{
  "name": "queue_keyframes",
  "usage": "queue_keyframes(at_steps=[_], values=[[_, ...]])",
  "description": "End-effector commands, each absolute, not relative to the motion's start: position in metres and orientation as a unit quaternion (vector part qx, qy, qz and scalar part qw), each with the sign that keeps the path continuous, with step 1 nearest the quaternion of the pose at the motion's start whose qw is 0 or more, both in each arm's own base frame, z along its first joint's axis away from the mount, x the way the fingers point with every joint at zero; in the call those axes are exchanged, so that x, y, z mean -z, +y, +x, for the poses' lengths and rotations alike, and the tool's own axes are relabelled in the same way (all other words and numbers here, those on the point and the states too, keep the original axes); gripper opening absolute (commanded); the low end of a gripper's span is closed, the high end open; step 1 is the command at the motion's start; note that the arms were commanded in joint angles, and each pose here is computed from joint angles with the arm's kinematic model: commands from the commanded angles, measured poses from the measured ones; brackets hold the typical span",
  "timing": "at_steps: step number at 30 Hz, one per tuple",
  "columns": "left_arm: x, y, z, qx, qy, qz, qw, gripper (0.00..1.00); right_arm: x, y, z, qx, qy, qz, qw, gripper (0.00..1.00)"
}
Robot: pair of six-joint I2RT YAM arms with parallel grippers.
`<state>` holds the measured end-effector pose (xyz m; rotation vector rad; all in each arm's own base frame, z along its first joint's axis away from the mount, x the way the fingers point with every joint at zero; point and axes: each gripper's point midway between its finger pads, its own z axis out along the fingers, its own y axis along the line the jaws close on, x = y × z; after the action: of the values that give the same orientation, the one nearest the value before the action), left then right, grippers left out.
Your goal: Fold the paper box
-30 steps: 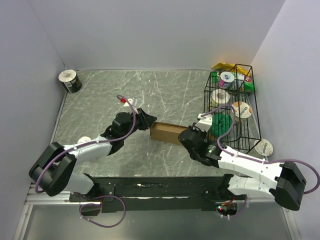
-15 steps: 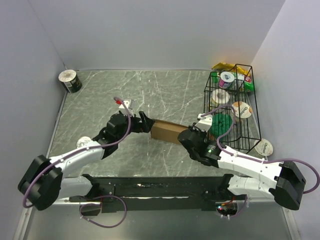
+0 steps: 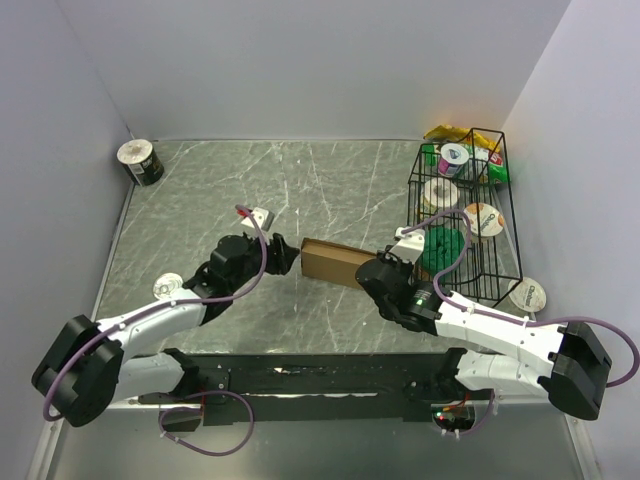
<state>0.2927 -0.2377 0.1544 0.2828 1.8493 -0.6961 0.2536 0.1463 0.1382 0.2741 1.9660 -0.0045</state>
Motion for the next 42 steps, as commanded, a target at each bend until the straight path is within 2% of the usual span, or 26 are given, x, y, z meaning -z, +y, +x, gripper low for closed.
queue_keyframes(at_steps=[1, 18, 33, 42], values=[[-0.186, -0.25, 0.301, 0.307, 0.747, 0.151, 0.571, 0.54, -0.091, 0.14, 0.225, 0.034, 0.882, 0.049, 0.467, 0.0], [-0.194, -0.27, 0.313, 0.322, 0.738, 0.173, 0.567, 0.41, -0.087, 0.141, 0.224, 0.032, 0.884, 0.046, 0.464, 0.0], [-0.187, -0.277, 0.314, 0.323, 0.744, 0.18, 0.556, 0.22, -0.085, 0.142, 0.224, 0.036, 0.886, 0.044, 0.461, 0.0], [-0.177, -0.285, 0.312, 0.291, 0.762, 0.165, 0.554, 0.1, -0.083, 0.141, 0.224, 0.038, 0.886, 0.047, 0.459, 0.0]])
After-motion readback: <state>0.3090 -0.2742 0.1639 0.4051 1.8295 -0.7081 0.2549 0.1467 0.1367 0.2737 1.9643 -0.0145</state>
